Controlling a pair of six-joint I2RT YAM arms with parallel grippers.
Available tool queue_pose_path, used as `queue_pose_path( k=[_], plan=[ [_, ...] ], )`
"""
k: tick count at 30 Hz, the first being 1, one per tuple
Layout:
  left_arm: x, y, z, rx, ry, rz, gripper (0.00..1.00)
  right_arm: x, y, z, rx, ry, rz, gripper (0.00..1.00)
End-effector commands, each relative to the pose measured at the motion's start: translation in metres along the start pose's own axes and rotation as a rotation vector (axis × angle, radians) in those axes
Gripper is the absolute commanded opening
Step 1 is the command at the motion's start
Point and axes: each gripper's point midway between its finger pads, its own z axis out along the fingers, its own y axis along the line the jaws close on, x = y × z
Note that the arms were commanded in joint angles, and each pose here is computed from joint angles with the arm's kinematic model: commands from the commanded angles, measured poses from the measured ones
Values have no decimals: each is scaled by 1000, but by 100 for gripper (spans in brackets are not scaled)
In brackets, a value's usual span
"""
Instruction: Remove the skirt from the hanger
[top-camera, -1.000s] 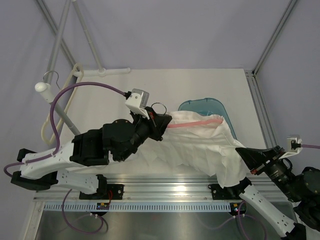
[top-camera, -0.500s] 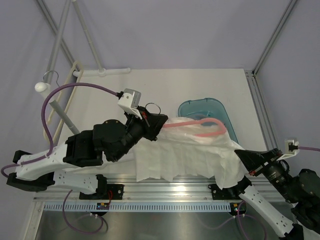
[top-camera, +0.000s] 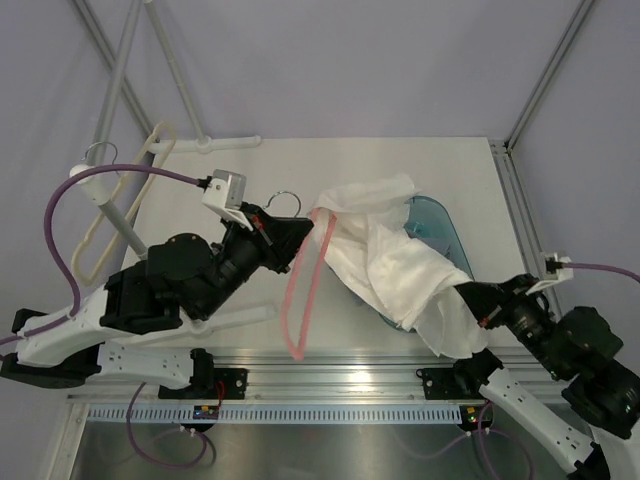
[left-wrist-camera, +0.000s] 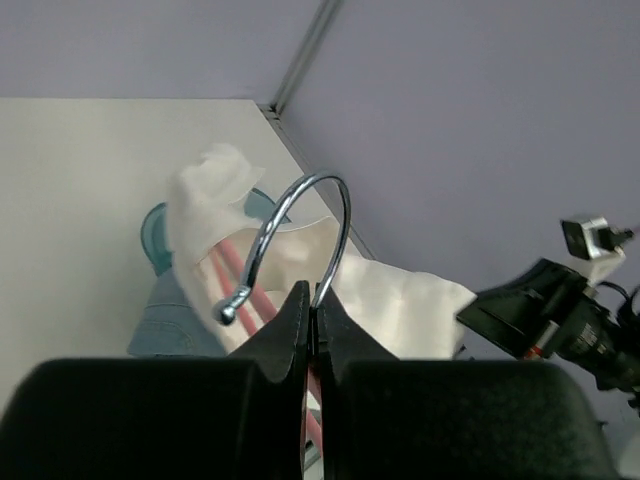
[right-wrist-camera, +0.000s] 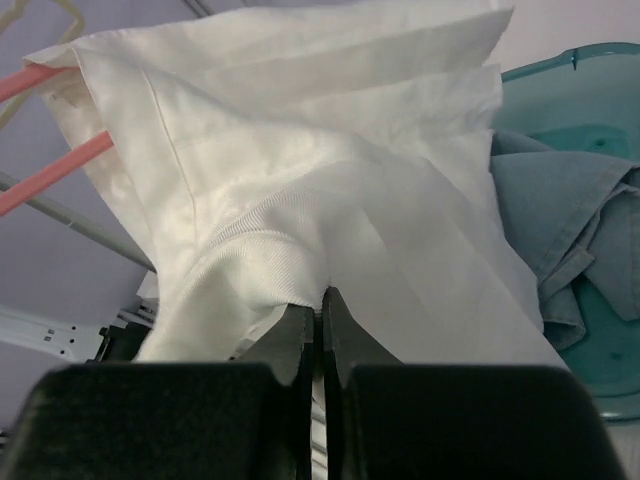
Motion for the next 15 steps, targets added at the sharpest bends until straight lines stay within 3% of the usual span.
queue_pose_path(
  k=[1, 6, 10, 15],
  plan=[
    [-20, -51, 1, 191, -16, -124, 0, -17, 32, 39, -74, -13, -25, 0],
    [-8, -85, -6, 339, 81, -172, 0, -40, 51, 90, -55, -35, -100, 0],
    [14, -88, -7, 368, 139, -209, 0, -69, 77, 124, -75, -56, -180, 0],
    [-6, -127, -32, 587, 155, -240, 0, -86, 97, 174, -63, -42, -243, 0]
  ],
)
